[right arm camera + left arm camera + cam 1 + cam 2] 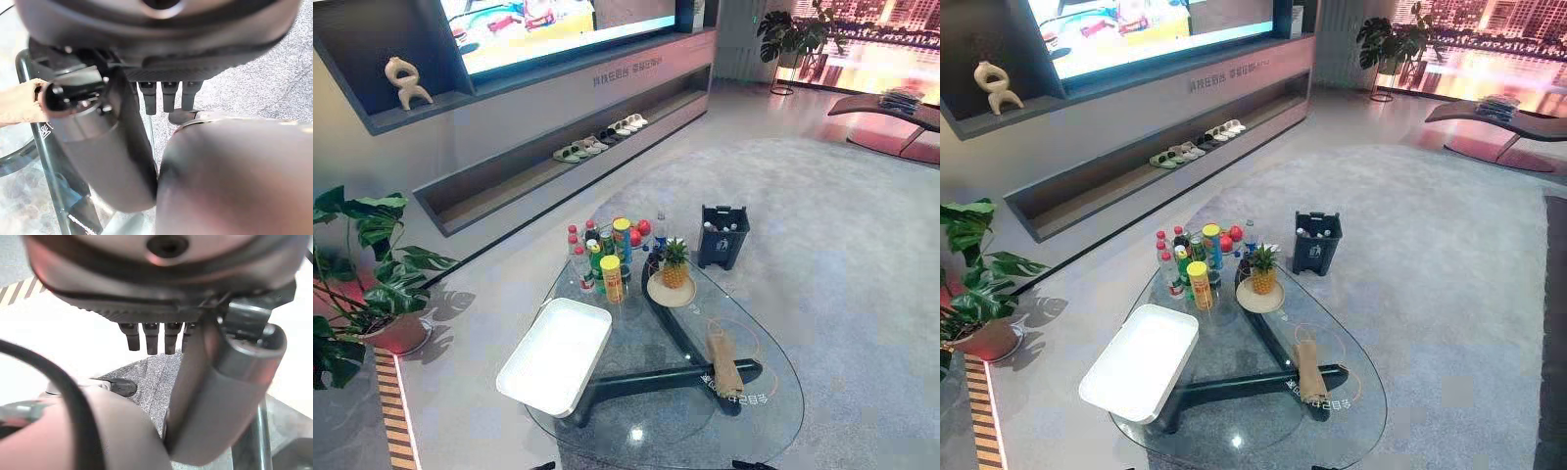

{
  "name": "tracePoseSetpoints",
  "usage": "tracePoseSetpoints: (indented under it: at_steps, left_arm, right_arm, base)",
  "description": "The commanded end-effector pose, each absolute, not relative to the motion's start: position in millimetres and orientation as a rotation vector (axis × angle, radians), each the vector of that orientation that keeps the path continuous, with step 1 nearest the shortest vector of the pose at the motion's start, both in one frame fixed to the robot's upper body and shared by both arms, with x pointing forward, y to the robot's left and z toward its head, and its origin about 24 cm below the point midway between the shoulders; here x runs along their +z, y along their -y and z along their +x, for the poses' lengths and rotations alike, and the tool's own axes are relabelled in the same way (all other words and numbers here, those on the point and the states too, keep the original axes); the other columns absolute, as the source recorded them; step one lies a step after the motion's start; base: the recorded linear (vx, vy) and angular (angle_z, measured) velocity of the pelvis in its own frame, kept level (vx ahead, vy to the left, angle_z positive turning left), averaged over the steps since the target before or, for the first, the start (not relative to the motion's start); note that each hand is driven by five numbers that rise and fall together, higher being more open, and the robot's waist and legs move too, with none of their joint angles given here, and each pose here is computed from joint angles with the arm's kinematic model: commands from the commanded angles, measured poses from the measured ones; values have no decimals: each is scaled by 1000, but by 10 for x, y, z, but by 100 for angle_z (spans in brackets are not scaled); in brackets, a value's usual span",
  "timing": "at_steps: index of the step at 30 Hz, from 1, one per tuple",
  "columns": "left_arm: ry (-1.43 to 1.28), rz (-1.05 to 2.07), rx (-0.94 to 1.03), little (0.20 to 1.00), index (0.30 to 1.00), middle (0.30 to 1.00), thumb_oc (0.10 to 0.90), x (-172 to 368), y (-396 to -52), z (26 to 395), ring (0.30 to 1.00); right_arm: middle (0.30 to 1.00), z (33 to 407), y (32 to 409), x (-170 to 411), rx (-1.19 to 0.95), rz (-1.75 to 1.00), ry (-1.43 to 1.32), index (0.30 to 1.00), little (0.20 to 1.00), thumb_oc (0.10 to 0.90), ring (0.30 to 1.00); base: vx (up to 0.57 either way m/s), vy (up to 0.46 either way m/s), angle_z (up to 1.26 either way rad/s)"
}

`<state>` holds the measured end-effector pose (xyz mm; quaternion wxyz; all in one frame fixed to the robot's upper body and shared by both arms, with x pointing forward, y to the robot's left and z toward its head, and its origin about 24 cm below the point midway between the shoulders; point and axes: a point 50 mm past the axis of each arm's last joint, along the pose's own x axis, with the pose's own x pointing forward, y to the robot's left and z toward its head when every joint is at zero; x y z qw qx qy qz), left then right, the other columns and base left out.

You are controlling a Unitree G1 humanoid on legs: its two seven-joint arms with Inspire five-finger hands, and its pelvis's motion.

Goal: Wipe the table with a cloth and put it in the basket.

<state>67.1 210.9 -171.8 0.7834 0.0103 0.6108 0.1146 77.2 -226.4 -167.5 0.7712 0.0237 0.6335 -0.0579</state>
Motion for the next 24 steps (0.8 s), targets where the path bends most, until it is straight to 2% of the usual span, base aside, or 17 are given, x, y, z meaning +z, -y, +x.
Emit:
tracePoseSetpoints:
  at_steps: [1, 24]
  left_arm:
    - [-1334, 0, 228, 900, 900, 900, 800, -1720, -2021, 801, 900]
    - [-1365, -14, 229, 900, 900, 900, 800, -1737, -2010, 720, 900]
  right_arm:
    - [900, 642, 2171, -1716, -77, 10, -1476, 900, 900, 800, 900]
    - [900, 584, 2153, -1727, -75, 20, -1485, 900, 900, 800, 900]
  base:
    - [212, 196, -14]
    - [0, 0, 0]
